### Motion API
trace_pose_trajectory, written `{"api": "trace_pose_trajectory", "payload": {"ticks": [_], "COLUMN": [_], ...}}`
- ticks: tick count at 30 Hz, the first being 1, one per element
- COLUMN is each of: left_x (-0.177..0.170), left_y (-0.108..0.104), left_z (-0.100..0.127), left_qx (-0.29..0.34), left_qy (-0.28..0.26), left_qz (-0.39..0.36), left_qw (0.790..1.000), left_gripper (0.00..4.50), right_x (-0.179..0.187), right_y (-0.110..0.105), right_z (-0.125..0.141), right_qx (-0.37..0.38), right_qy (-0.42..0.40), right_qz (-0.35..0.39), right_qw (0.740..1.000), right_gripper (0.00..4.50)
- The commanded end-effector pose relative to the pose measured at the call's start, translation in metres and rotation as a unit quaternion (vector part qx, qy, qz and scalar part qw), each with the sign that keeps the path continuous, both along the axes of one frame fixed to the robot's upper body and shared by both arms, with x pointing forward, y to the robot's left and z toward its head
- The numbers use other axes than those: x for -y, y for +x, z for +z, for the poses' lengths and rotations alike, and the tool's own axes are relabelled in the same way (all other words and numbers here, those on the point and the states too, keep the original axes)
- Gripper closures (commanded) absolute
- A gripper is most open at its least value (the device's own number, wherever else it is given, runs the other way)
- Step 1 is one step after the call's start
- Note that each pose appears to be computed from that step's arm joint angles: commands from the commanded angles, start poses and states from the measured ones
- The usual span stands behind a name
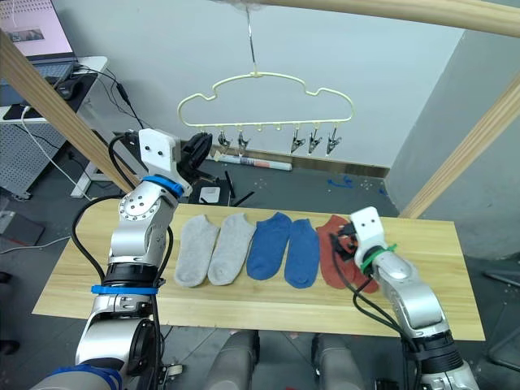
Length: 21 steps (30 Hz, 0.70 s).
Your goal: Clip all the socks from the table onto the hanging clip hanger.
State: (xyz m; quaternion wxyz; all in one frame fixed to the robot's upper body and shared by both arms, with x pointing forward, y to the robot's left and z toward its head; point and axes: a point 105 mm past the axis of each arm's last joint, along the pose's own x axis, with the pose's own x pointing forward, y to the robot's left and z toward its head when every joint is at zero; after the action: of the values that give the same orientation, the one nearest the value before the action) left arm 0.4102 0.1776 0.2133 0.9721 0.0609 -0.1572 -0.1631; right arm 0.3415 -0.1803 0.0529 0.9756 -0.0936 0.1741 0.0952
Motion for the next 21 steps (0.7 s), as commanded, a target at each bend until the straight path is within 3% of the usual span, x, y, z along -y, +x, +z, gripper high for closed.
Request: {"api": "trace_pose_trajectory", "payload": {"ticks": [1, 9, 10, 12, 21], "left_x": [-0.004, -0.002, -0.002, -0.002, -0.006], "left_y": [-0.004, -0.003, -0.003, -0.003, -0.004], "left_z": [0.006, 0.006, 0.006, 0.007, 0.007], "left_qx": [0.008, 0.006, 0.007, 0.007, 0.008], "left_qy": [-0.002, 0.0, 0.001, 0.002, 0.004], "left_qz": [0.005, 0.001, 0.001, 0.002, 0.008], "left_qw": [1.0, 1.0, 1.0, 1.0, 1.0], "left_gripper": [4.48, 4.48, 4.49, 4.5, 4.5], "right_x": [0.022, 0.019, 0.018, 0.017, 0.028], "right_y": [0.006, 0.011, 0.01, 0.007, -0.002], "right_z": [-0.007, -0.037, -0.042, -0.049, -0.055], "right_qx": [0.002, -0.047, -0.059, -0.075, -0.094], "right_qy": [-0.004, 0.011, 0.022, 0.028, 0.035], "right_qz": [-0.064, -0.069, -0.07, -0.07, -0.082], "right_qw": [0.998, 0.996, 0.996, 0.994, 0.992], "right_gripper": [0.48, 0.48, 0.65, 1.07, 4.23]}}
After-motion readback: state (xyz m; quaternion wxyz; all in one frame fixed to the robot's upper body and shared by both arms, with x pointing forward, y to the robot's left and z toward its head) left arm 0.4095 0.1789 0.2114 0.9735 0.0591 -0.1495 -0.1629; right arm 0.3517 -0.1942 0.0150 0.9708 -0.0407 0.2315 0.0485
